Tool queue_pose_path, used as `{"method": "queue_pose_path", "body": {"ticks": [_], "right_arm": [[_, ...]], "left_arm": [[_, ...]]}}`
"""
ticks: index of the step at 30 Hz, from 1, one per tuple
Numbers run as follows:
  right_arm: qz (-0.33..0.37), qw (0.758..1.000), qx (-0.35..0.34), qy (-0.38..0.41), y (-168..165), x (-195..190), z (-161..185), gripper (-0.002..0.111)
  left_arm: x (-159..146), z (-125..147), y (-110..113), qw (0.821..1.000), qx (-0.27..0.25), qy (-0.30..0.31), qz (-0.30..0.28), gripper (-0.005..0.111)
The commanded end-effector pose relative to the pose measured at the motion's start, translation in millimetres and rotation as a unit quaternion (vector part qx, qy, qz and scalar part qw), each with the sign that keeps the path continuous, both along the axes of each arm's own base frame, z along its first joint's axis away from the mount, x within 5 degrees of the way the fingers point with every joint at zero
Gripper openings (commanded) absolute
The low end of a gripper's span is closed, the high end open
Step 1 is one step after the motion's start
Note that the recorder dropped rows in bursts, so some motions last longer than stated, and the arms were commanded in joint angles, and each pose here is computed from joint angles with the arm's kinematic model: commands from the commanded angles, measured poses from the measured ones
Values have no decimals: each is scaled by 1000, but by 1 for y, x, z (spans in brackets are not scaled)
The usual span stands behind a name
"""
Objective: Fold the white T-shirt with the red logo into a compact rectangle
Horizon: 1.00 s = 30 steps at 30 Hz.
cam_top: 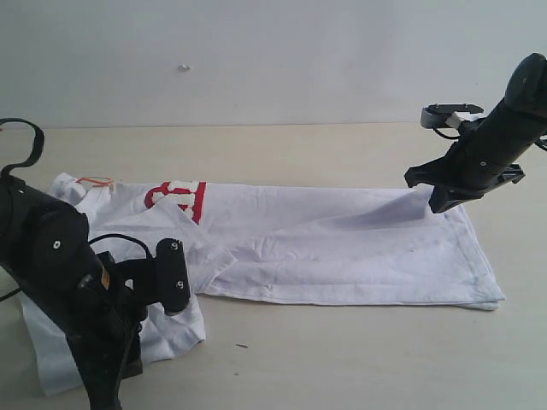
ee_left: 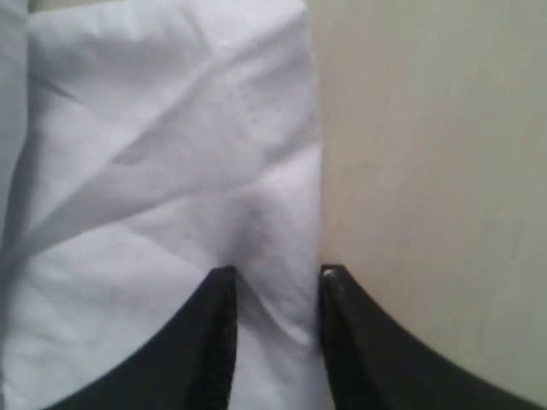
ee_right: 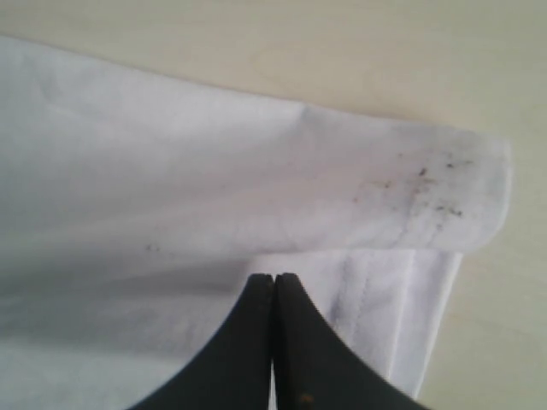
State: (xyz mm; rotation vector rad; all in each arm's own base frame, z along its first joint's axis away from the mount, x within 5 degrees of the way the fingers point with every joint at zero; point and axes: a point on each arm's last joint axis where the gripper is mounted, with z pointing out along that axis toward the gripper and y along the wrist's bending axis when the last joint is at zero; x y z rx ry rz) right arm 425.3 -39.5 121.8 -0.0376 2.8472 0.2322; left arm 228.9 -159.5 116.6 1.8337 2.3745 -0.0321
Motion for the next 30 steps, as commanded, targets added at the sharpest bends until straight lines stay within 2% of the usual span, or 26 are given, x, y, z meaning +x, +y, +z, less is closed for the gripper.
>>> {"method": "queue_pose_path", "body": {"ticks": [1, 3, 8, 12, 16, 21, 24, 27, 30], "right_arm": [[0, 1000, -1, -6, -2, -1, 4, 0], [0, 1000, -1, -6, -2, -1, 4, 0], [0, 1000, -1, -6, -2, -1, 4, 0], [0, 1000, 0, -5, -1, -1, 4, 0], [0, 1000, 0, -5, -1, -1, 4, 0], [0, 1000, -1, -8, -2, 0, 4, 0], [1, 1000, -4, -10, -2, 0, 4, 0], [1, 1000, -4, -10, -2, 0, 4, 0], [0, 1000, -4, -11, -2, 0, 4, 0]], "left_arm": [[1, 12, -4, 1000, 5, 4, -6, 15], [1, 22, -4, 1000, 5, 6, -7, 0], [9, 49, -6, 999, -2, -36, -26, 0], [17, 57, 1, 992, 43, -89, -81, 0], [26, 61, 3, 982, 63, -145, -100, 0], [37, 68, -8, 970, 11, -220, -104, 0], [44, 74, -13, 954, -15, -271, -130, 0], [54, 77, -11, 942, -40, -306, -134, 0], [61, 78, -4, 940, -49, -317, -118, 5]]}}
